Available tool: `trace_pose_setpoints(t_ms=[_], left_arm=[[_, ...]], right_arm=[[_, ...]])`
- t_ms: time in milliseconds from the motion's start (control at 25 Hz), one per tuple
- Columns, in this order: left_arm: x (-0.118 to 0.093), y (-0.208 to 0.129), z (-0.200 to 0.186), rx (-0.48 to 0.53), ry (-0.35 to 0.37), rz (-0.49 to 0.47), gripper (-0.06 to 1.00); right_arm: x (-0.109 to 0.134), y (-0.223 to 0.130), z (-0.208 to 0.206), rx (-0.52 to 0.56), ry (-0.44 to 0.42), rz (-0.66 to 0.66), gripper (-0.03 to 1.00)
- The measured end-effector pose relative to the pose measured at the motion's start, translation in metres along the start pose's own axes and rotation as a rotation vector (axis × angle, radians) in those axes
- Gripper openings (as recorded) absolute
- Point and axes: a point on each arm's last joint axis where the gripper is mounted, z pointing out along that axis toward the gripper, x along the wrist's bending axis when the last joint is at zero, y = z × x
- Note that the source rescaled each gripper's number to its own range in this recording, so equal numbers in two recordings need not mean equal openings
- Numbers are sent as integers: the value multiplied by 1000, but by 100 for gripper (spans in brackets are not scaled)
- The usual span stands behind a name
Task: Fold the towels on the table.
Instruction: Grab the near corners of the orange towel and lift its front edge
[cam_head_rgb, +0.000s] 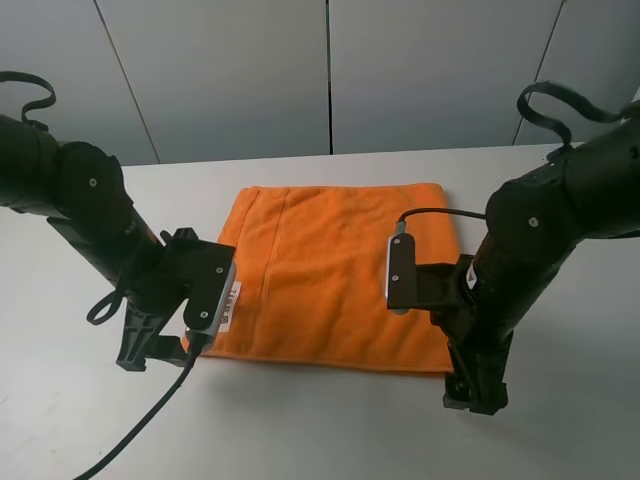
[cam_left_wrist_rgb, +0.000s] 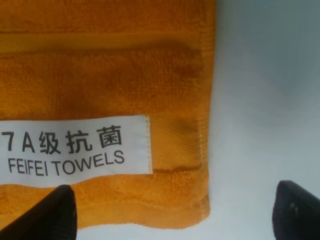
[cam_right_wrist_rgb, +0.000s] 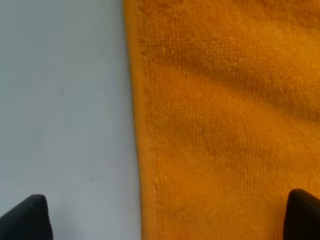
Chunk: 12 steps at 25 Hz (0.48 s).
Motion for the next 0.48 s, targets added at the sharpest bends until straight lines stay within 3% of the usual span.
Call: trace_pose_setpoints(t_ms=[120, 480], left_arm=[[3, 1, 0, -7, 31, 0, 100], [2, 0, 11, -8, -1, -31, 100]], right_arm=[[-1, 0, 1, -6, -19, -15, 100], [-2, -1, 2, -10, -42, -25, 100]])
